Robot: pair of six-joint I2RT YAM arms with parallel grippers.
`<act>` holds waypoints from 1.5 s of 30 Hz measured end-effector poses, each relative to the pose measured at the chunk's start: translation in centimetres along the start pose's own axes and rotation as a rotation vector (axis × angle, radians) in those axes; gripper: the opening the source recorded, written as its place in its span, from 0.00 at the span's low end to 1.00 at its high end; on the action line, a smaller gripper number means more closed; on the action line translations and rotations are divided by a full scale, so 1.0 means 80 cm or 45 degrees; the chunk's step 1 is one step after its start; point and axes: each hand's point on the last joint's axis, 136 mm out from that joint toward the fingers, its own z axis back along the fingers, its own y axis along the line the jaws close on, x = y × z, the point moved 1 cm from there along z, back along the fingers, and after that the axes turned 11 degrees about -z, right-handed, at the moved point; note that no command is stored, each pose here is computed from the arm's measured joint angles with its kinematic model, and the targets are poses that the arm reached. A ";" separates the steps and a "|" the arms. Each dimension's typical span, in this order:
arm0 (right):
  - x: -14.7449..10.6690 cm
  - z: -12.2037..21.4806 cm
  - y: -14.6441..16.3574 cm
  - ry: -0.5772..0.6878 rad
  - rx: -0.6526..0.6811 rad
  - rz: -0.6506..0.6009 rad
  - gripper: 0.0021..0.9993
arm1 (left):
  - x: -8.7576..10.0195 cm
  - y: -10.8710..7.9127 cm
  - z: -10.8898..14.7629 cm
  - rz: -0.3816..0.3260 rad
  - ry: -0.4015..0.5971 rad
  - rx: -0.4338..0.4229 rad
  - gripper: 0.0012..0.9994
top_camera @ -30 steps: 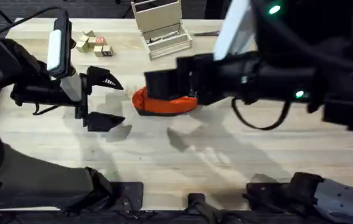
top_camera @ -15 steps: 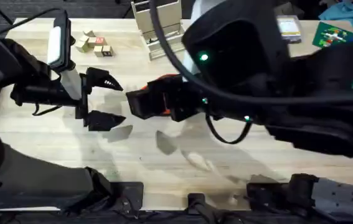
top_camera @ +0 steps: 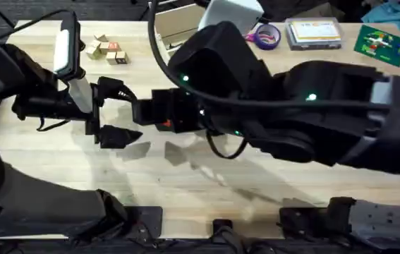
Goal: Unzip the bag, pick up the pens from the table one at a time and place them inside, then zip the bag closed.
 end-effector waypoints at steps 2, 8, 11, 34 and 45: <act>0.003 -0.004 0.005 -0.014 0.022 -0.011 1.00 | 0.000 0.000 0.000 0.000 0.000 0.000 0.99; 0.002 -0.023 0.010 -0.021 0.034 -0.026 1.00 | 0.000 0.000 0.000 0.000 0.000 0.000 0.99; 0.000 -0.036 0.011 -0.022 0.035 -0.030 1.00 | 0.000 0.000 0.000 0.000 0.000 0.000 0.99; -0.026 -0.132 -0.016 -0.014 -0.073 -0.016 0.84 | 0.000 0.000 0.000 0.000 0.000 0.000 0.99; -0.014 -0.145 -0.027 -0.124 -0.130 -0.016 0.53 | 0.000 0.000 0.000 -0.001 0.000 0.000 0.99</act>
